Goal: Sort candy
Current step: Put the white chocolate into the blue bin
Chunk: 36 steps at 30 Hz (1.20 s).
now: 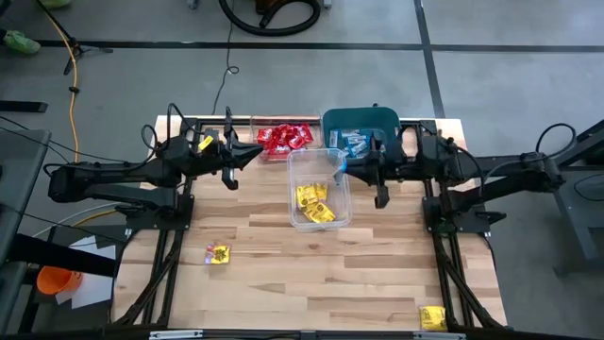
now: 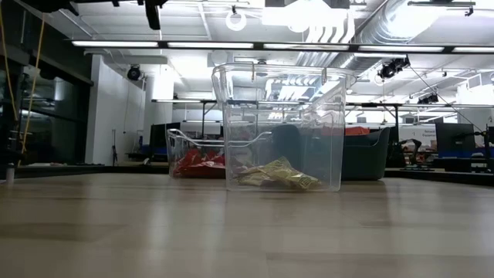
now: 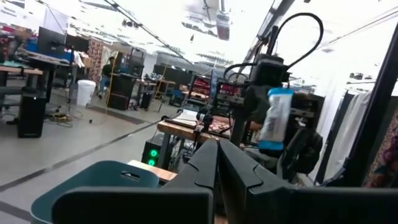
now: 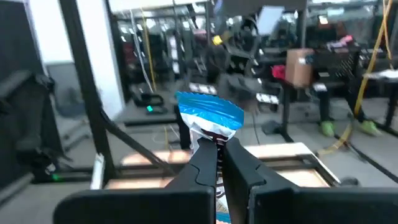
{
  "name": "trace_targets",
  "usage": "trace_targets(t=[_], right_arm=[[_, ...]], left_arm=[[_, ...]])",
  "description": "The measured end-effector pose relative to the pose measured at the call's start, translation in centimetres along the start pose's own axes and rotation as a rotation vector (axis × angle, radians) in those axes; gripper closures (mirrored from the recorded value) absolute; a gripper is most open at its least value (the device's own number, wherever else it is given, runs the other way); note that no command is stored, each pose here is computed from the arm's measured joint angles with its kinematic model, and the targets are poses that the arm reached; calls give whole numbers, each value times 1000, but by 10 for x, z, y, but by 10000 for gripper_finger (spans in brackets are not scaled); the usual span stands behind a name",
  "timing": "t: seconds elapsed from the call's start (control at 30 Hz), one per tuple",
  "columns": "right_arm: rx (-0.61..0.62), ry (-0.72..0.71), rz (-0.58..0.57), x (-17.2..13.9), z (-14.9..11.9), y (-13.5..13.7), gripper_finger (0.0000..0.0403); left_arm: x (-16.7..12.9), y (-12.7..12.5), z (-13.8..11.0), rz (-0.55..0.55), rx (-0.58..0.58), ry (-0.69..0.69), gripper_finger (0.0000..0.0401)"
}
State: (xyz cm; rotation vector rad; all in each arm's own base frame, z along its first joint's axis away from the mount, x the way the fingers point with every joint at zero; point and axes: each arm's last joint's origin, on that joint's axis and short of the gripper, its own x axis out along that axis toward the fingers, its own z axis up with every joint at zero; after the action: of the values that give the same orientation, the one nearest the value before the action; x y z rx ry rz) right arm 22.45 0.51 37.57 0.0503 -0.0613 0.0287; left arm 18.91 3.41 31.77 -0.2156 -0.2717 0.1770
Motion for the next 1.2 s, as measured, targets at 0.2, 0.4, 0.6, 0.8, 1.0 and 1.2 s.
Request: trace_targets(t=[0.2,0.4,0.6,0.8,1.0,1.2], right_arm=[[4,86,-5,0,-10,-7,403],[-53,78,-53,0,-12,-17,403],[-167,-65,-358,-8,6,-57,403],[-144,38,-732,-27,5,-106,402],[107,277,-947,-41,-29,-140,402],[349,464,-1039,-35,-69,-161,395]], left_arm=[[0,-2,-1,-10,-3,2,401],[0,-5,-1,-21,-6,6,401],[0,-4,-1,-21,-6,6,401],[0,-4,-1,-20,-9,7,401],[0,-4,-1,-20,-32,8,401],[0,-4,-2,-19,-32,12,401]])
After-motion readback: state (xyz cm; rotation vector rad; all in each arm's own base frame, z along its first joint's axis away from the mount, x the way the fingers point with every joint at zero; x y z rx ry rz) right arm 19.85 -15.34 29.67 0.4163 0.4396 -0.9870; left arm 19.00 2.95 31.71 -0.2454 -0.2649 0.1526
